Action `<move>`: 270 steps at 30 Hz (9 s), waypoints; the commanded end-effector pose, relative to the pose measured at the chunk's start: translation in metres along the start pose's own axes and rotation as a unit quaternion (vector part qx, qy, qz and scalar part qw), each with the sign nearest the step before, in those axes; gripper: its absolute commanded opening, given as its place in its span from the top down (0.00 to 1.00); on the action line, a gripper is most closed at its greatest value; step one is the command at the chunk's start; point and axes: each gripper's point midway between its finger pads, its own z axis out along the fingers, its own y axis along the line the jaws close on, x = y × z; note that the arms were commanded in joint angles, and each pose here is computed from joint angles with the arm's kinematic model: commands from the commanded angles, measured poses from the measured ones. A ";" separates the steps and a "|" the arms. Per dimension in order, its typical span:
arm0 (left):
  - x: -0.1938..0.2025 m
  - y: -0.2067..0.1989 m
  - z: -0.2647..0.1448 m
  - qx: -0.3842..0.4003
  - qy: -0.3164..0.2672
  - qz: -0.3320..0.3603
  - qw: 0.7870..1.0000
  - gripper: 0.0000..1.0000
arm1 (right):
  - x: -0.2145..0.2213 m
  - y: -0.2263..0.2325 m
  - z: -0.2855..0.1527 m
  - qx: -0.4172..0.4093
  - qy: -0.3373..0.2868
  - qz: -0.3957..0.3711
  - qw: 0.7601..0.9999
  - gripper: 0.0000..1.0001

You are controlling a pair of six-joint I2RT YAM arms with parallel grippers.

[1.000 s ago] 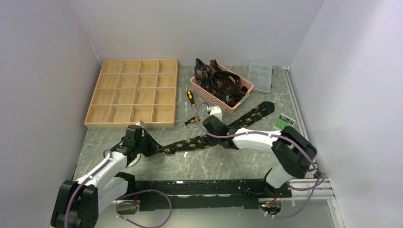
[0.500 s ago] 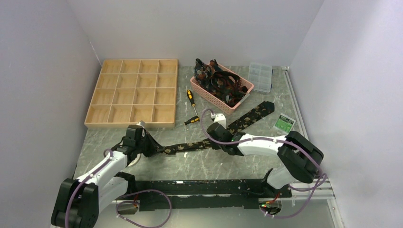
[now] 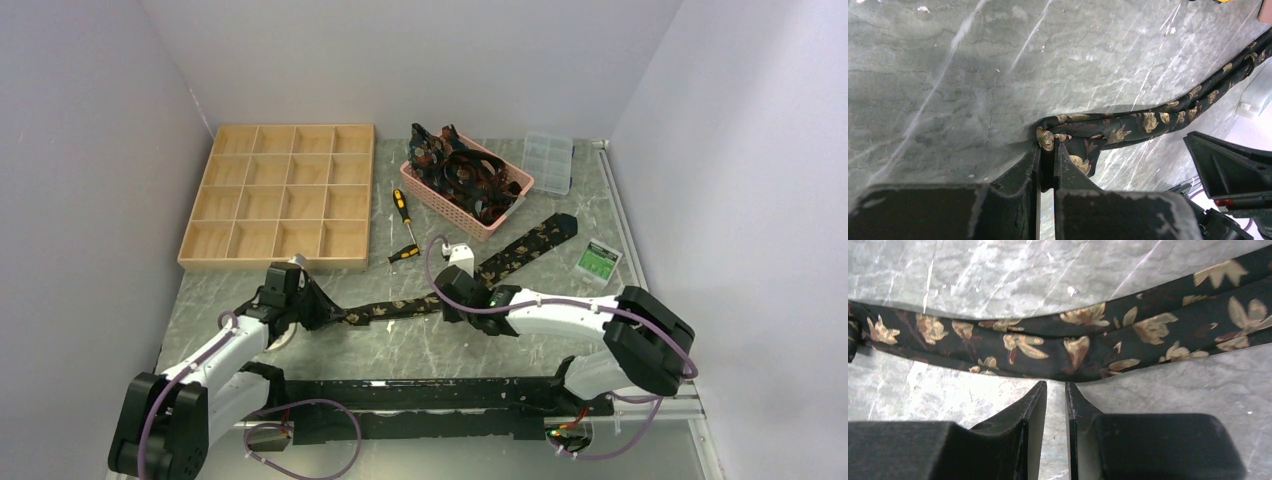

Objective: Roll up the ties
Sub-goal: Roll the tie at the center of the board.

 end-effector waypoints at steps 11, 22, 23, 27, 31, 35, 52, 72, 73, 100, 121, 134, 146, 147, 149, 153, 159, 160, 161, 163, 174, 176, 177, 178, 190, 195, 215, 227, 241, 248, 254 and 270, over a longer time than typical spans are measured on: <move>-0.004 -0.006 0.000 0.008 0.002 0.013 1.000 0.97 | 0.029 0.012 0.023 0.006 0.018 0.047 0.999 0.79; -0.003 -0.001 -0.004 -0.003 -0.004 0.014 1.000 0.97 | -0.011 -0.009 0.068 0.038 -0.006 0.075 0.996 0.80; -0.003 -0.001 -0.003 -0.002 -0.003 0.013 1.000 0.97 | -0.013 -0.008 0.066 0.034 -0.008 0.072 0.997 0.80; -0.004 -0.005 -0.002 0.003 -0.002 0.014 1.000 0.97 | -0.017 0.002 0.040 0.000 -0.026 0.062 0.998 0.77; -0.009 -0.011 -0.004 0.007 -0.004 0.018 1.000 0.97 | -0.035 0.030 0.018 -0.074 -0.045 0.054 0.995 0.72; -0.011 -0.011 -0.005 0.004 -0.009 0.016 1.000 0.97 | -0.069 0.049 0.018 -0.086 -0.075 0.051 0.992 0.72; -0.001 -0.010 0.004 0.024 0.010 0.011 1.000 0.97 | -0.078 -0.057 0.092 0.072 -0.057 0.122 0.988 0.74; -0.004 -0.022 0.005 0.045 0.015 0.003 0.999 0.97 | -0.087 -0.002 0.025 -0.061 -0.070 0.103 0.990 0.67; -0.006 -0.021 0.004 0.039 0.010 0.002 0.999 0.97 | -0.090 0.017 0.022 -0.101 -0.062 0.096 0.988 0.65; -0.008 0.002 0.006 0.001 -0.023 -0.004 1.000 0.96 | -0.024 0.183 0.045 -0.318 0.131 0.182 0.921 0.50; -0.006 0.007 0.000 -0.011 -0.026 0.004 1.000 0.84 | -0.032 0.202 0.041 -0.327 0.124 0.153 0.924 0.95; -0.012 0.002 -0.014 -0.012 -0.044 0.009 0.999 0.46 | -0.059 0.204 0.037 -0.323 0.078 0.073 0.940 1.00; -0.019 0.010 -0.027 -0.038 -0.080 -0.004 0.996 0.45 | -0.059 0.205 0.056 -0.323 0.083 0.032 0.942 1.00; -0.021 0.010 -0.028 -0.038 -0.084 -0.003 0.996 0.45 | -0.057 0.204 0.057 -0.324 0.086 0.034 0.942 1.00; -0.023 0.010 -0.029 -0.042 -0.091 -0.003 0.995 0.45 | -0.053 0.202 0.061 -0.323 0.091 0.038 0.941 1.00; -0.029 0.008 -0.029 -0.041 -0.103 -0.005 0.994 0.44 | -0.047 0.199 0.069 -0.323 0.097 0.042 0.941 1.00; -0.035 -0.003 -0.025 -0.019 -0.104 0.002 0.994 0.36 | -0.037 0.192 0.079 -0.319 0.102 0.034 0.942 1.00; -0.035 -0.007 -0.024 -0.011 -0.100 0.004 0.995 0.34 | -0.035 0.190 0.081 -0.317 0.102 0.033 0.942 1.00; -0.036 -0.010 -0.023 -0.005 -0.099 0.008 0.995 0.33 | -0.033 0.189 0.082 -0.317 0.103 0.032 0.942 1.00; -0.038 -0.016 -0.022 0.004 -0.098 0.014 0.995 0.32 | -0.030 0.185 0.085 -0.314 0.102 0.027 0.944 1.00; -0.048 -0.031 -0.015 0.062 -0.084 -0.013 0.995 0.38 | -0.019 0.176 0.090 -0.313 0.093 0.007 0.945 1.00; -0.045 -0.026 -0.012 0.062 -0.074 -0.022 0.995 0.40 | -0.017 0.175 0.091 -0.311 0.093 0.005 0.946 1.00; -0.045 -0.024 -0.011 0.063 -0.072 -0.026 0.995 0.41 | -0.016 0.174 0.091 -0.310 0.092 0.002 0.946 1.00; -0.044 -0.022 -0.010 0.064 -0.071 -0.030 0.995 0.42 | -0.016 0.172 0.092 -0.309 0.091 0.003 0.947 1.00; -0.031 -0.005 0.002 0.058 -0.028 -0.037 0.997 0.49 | -0.017 0.173 0.087 -0.317 0.082 -0.001 0.945 1.00; -0.039 -0.003 -0.020 0.037 -0.073 -0.012 0.997 0.50 | -0.027 0.175 0.080 -0.318 0.076 0.001 0.945 0.95; -0.027 -0.001 -0.042 0.019 -0.102 -0.015 0.994 0.82 | -0.075 0.176 0.051 -0.294 0.035 0.001 0.955 0.52; -0.046 0.003 -0.039 -0.009 -0.134 -0.043 0.990 0.52 | -0.057 0.189 0.063 -0.320 0.075 0.043 0.943 0.54; -0.040 0.005 -0.031 -0.005 -0.120 -0.039 0.992 0.50 | -0.046 0.200 0.066 -0.367 0.085 0.063 0.924 0.74; -0.039 0.005 -0.026 -0.005 -0.108 -0.043 0.993 0.46 | -0.040 0.203 0.068 -0.386 0.079 0.056 0.917 0.83; -0.035 0.003 -0.015 0.017 -0.089 -0.047 0.995 0.45 | -0.032 0.196 0.076 -0.374 0.075 0.043 0.923 0.85; -0.034 0.001 0.005 0.052 -0.059 -0.025 0.997 0.52 | -0.025 0.191 0.078 -0.372 0.076 0.037 0.924 0.86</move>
